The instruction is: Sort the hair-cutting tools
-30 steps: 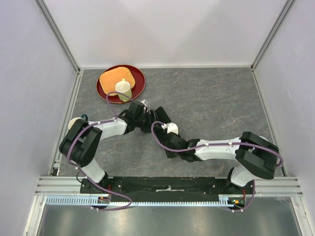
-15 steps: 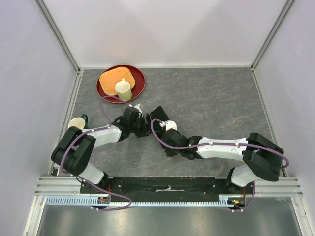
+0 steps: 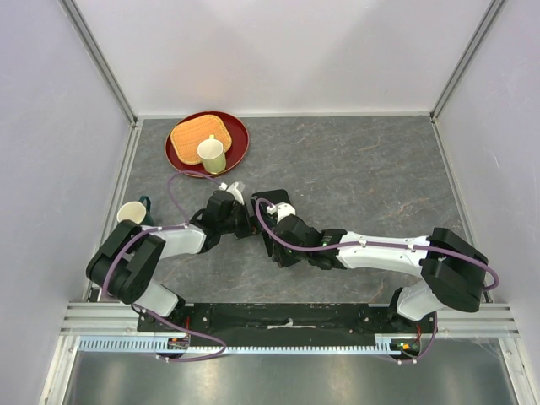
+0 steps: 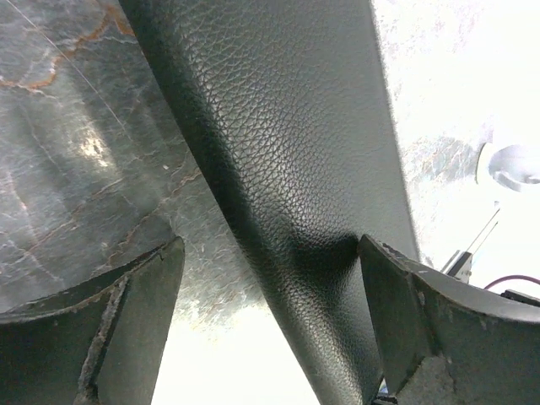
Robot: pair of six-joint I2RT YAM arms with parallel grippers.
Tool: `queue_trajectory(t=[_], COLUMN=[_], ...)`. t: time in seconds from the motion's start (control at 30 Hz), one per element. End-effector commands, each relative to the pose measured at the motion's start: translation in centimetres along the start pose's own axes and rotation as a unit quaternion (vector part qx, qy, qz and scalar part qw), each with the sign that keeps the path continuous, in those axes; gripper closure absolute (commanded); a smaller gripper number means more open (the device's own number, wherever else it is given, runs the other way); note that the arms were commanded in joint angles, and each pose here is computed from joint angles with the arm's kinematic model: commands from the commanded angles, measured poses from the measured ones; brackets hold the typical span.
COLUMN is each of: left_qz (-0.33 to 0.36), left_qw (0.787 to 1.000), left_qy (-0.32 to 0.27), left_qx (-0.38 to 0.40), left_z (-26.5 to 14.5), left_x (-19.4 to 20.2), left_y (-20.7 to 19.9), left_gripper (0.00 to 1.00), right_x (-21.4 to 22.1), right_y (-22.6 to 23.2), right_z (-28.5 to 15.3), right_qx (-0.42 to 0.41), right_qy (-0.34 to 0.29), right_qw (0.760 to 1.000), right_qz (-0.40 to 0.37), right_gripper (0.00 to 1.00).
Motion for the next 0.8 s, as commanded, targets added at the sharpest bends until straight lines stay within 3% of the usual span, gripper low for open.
queue_trajectory(t=[0.0,0.1,0.23,0.4,0.77], left_qz=[-0.019,-0.033,-0.047,-0.066,-0.078], left_qw=[1.0,0.999,0.999,0.997,0.984], left_qy=[0.018,0.022,0.022,-0.004,-0.057], left_qx=[0.007,0.005,0.001,-0.027,-0.148], left_z=[1.0,1.5,2.1,2.6,2.9], left_x=[0.5,0.5,0.7,0.2,-1.2], left_y=[-0.7,-1.0,-1.3,-1.2,0.0], left_gripper=[0.15,0.33,0.46,0.72,0.76], right_x=[-3.6,-3.4,-3.1,-2.6,2.8], right_y=[2.1,2.1,2.4,2.8,2.2], right_z=[-1.2,-0.9,-0.5,-0.3,-1.5], right_qx=[-0.059,-0.064,-0.078,-0.1,-0.124], right_qy=[-0.061,-0.058,-0.057,-0.043,0.027], right_qw=[0.996,0.996,0.995,0.994,0.992], right_qz=[-0.004,-0.002,0.004,-0.002,-0.014], right_gripper=[1.0,1.0,1.0,1.0,1.0])
Point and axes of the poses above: each gripper's point midway between its finger pads, its own z axis out along the fingers, its own y axis along the line the jaws close on, x = y × z, the point moved 7 cm from there along -z, back along the fingers, and after that the axes turned 15 degrees about -z, right-handed, at the moved point
